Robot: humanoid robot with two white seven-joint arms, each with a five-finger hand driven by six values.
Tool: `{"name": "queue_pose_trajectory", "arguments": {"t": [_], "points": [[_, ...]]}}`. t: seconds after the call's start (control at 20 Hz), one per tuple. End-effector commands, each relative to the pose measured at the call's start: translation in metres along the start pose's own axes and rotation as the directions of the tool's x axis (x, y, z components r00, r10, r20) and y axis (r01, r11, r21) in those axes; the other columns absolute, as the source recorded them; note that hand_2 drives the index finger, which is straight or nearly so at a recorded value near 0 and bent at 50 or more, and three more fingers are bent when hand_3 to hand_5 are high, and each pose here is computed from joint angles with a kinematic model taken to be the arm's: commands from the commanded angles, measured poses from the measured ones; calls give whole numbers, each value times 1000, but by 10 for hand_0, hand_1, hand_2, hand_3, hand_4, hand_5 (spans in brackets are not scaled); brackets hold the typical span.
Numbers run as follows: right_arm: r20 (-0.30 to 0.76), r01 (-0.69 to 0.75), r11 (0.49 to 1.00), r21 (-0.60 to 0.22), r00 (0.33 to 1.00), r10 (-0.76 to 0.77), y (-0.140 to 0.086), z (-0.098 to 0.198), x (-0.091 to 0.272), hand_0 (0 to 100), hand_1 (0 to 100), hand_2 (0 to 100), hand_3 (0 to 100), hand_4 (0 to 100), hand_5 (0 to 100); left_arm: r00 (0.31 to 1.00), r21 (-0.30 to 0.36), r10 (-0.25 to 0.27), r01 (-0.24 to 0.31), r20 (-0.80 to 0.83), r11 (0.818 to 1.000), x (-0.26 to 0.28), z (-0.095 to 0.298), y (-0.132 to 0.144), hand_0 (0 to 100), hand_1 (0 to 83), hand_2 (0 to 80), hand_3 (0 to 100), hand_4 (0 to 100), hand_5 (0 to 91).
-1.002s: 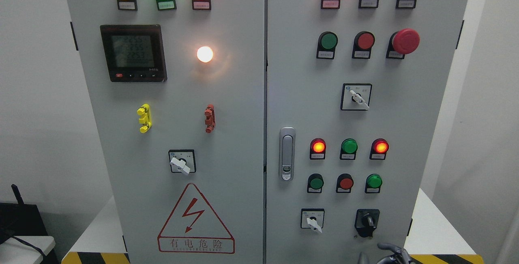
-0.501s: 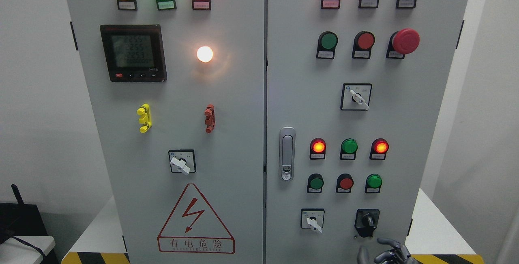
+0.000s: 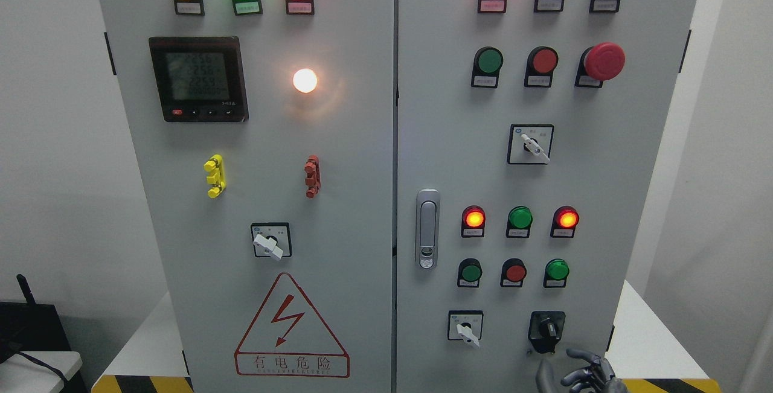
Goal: Trip black knob to open circuit
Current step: 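Raise the right hand up toward the black rotary knob, then close the right hand fingers around the black rotary knob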
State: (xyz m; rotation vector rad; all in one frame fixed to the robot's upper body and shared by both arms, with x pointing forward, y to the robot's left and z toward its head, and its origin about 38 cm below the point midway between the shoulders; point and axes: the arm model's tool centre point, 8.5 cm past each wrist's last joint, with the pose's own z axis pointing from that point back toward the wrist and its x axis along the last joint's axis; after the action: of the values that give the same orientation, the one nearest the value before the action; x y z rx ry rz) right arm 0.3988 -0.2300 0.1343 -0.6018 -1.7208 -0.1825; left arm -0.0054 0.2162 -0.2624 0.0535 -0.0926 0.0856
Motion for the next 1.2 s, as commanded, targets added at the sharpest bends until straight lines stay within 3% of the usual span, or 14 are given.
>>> {"name": "queue_pose_trajectory", "arguments": {"t": [0.0, 1.15], "points": [[-14, -6, 1000, 6, 1000, 6, 5, -4, -5, 263, 775, 408, 786, 850, 954, 999, -6, -32, 32, 9, 999, 5, 0, -1, 120, 389, 0, 0, 0, 0], [-1, -2, 1000, 21, 1000, 2, 17, -15, 2, 282, 780, 452, 804, 865, 958, 999, -6, -32, 32, 9, 999, 5, 0, -1, 120, 389, 0, 0, 0, 0]]}}
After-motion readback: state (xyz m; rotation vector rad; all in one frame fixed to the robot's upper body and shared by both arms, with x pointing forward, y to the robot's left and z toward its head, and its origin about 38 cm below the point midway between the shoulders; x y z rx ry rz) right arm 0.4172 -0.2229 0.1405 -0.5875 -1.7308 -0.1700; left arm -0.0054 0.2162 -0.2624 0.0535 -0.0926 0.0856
